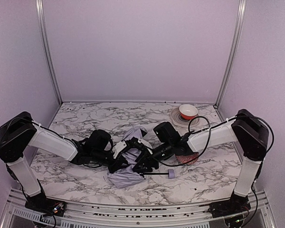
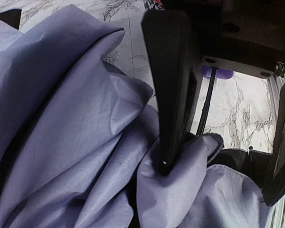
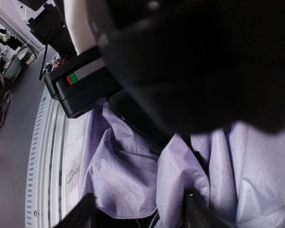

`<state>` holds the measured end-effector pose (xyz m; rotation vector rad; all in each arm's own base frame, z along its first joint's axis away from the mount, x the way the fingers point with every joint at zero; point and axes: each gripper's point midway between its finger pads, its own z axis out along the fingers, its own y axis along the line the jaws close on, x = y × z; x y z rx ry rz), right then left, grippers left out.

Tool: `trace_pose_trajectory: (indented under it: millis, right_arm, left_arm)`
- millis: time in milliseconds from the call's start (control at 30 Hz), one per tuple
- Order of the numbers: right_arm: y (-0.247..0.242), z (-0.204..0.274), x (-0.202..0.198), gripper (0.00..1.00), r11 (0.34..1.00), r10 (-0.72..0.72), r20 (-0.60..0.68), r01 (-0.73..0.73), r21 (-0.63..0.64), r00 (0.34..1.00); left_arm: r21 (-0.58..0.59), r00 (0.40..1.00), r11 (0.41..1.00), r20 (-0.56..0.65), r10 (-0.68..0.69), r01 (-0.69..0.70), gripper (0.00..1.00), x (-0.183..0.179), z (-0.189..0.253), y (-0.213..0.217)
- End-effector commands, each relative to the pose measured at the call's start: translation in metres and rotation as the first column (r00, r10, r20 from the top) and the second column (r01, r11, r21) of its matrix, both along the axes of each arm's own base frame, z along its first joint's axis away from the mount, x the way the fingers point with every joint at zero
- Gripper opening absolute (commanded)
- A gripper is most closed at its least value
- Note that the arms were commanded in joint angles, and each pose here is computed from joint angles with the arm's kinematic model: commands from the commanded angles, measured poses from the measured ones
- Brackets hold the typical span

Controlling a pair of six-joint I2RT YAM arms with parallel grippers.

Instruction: Put away the umbrella

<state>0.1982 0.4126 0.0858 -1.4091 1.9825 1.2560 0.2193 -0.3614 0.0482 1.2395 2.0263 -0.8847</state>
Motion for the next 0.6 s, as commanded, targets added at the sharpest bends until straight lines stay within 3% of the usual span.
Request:
trace_pose_trajectory:
  millis: [0, 100, 133, 167, 333, 433, 567]
  right_arm:
    - [0.008, -0.003, 0.001, 0.41, 1.000, 0.008, -0.031, -0.008, 0.006, 0.999]
    - [0.011, -0.009, 0.005, 0.11, 1.000, -0.007, -0.051, 0.006, -0.007, 0.999]
    - [0.011, -0.010, 0.009, 0.03, 1.000, -0.021, -0.057, 0.020, -0.013, 0.998]
    - [0.008, -0.013, 0.015, 0.00, 0.999, -0.046, -0.085, 0.045, -0.018, 0.995]
    - [-0.011, -0.021, 0.032, 0.00, 0.994, -0.107, -0.128, 0.104, -0.028, 0.986]
    - [-0.012, -0.021, 0.031, 0.00, 0.994, -0.105, -0.136, 0.103, -0.027, 0.985]
    - [-0.012, -0.020, 0.032, 0.00, 0.994, -0.105, -0.145, 0.104, -0.019, 0.984]
  left_arm:
    - [0.054, 0.999, 0.999, -0.054, 0.010, -0.007, 0.00, -0.004, -0.016, 0.008]
    - [0.054, 0.997, 0.998, -0.068, 0.021, -0.017, 0.07, -0.003, -0.018, 0.008]
    - [0.052, 0.997, 0.998, -0.071, 0.026, -0.022, 0.15, -0.002, -0.017, 0.008]
    - [0.038, 0.997, 0.999, -0.066, 0.035, -0.032, 0.30, 0.000, -0.010, 0.008]
    - [-0.028, 1.000, 0.999, -0.008, 0.021, -0.021, 0.63, 0.001, 0.023, 0.007]
    - [-0.056, 1.000, 0.998, 0.027, 0.012, -0.010, 0.71, 0.000, 0.041, 0.009]
    - [-0.069, 0.999, 0.998, 0.048, -0.004, 0.008, 0.74, -0.001, 0.057, 0.014]
